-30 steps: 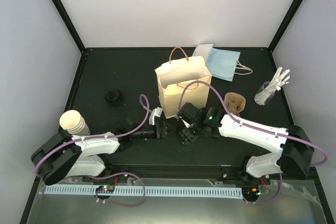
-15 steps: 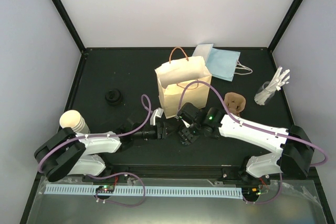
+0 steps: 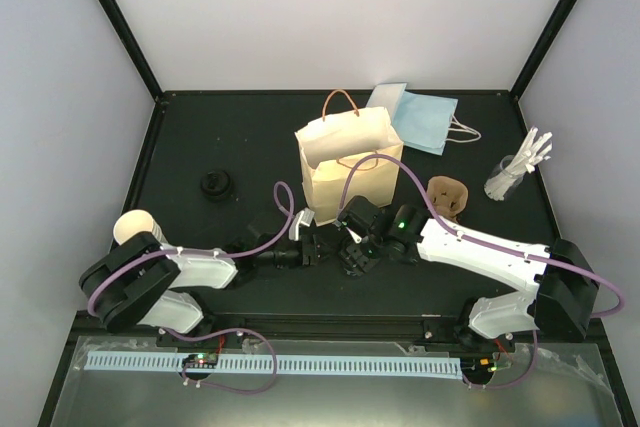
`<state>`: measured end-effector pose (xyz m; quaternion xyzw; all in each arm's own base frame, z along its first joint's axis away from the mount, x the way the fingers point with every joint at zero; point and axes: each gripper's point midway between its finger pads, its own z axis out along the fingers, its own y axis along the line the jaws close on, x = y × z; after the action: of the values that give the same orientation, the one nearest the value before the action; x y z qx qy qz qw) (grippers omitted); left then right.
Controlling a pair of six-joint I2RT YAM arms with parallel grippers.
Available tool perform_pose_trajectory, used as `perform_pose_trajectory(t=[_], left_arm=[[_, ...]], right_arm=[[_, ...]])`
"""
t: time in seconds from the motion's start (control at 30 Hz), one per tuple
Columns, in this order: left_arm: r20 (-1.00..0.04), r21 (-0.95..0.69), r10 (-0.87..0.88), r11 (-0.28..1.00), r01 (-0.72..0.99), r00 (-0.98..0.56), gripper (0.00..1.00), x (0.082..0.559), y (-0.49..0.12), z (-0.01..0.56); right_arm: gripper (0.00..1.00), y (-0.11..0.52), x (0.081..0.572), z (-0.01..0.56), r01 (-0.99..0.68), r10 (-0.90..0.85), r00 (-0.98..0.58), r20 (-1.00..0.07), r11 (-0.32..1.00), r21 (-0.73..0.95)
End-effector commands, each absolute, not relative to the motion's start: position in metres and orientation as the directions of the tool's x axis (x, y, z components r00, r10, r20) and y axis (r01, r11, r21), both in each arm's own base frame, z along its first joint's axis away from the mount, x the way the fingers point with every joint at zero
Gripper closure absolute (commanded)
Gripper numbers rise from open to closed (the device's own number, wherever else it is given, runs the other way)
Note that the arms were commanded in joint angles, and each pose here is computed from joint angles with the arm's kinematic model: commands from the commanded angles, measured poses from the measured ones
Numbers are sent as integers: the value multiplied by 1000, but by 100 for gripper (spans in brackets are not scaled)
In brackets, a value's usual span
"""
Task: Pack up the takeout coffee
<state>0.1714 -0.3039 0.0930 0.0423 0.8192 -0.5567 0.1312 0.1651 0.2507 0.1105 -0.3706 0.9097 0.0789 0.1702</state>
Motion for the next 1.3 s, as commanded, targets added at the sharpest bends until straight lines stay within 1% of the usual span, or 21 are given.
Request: perform_pose_trajectory(t=[0.0,0.1,0.27,0.37,0.5,0.7,0.8,0.97,1.03,1.13,1.27], left_arm=[[-226,-913,-94,367,178,-969,57,176,-308,93],[-161,-912,-114,397,104,-980,58,175,-304,81],[-51,-905,-118,424,-4,-992,62,167,-301,63],[9,-887,-130,457,-68,-991,63,161,-296,47],[80,-857,-146,495,-143,-986,66,153,-287,26],[152,-847,-154,489,-209,-976,70,140,-285,6],[169,-847,-161,481,-227,-972,72,135,-286,2],[165,-851,-176,472,-231,-970,73,134,-284,1],[141,-858,-170,470,-206,-975,72,137,-287,7],[87,-868,-152,473,-150,-985,69,146,-292,20],[0,-887,-149,457,-69,-989,61,163,-294,45]], right_arm=[[27,249,162,106,-700,-647,-670,-364,714,18],[27,252,159,104,-712,-658,-663,-357,701,31],[27,253,154,94,-719,-672,-664,-327,694,34],[27,255,148,89,-721,-674,-673,-306,690,66],[27,256,138,81,-721,-679,-685,-266,684,109],[27,253,132,73,-710,-674,-700,-236,692,130],[28,252,129,71,-707,-672,-705,-229,694,139],[28,253,128,74,-708,-672,-704,-230,690,151],[28,252,128,74,-709,-673,-703,-231,690,145],[28,250,131,75,-711,-675,-699,-234,692,126],[28,250,131,76,-713,-677,-697,-236,690,125]])
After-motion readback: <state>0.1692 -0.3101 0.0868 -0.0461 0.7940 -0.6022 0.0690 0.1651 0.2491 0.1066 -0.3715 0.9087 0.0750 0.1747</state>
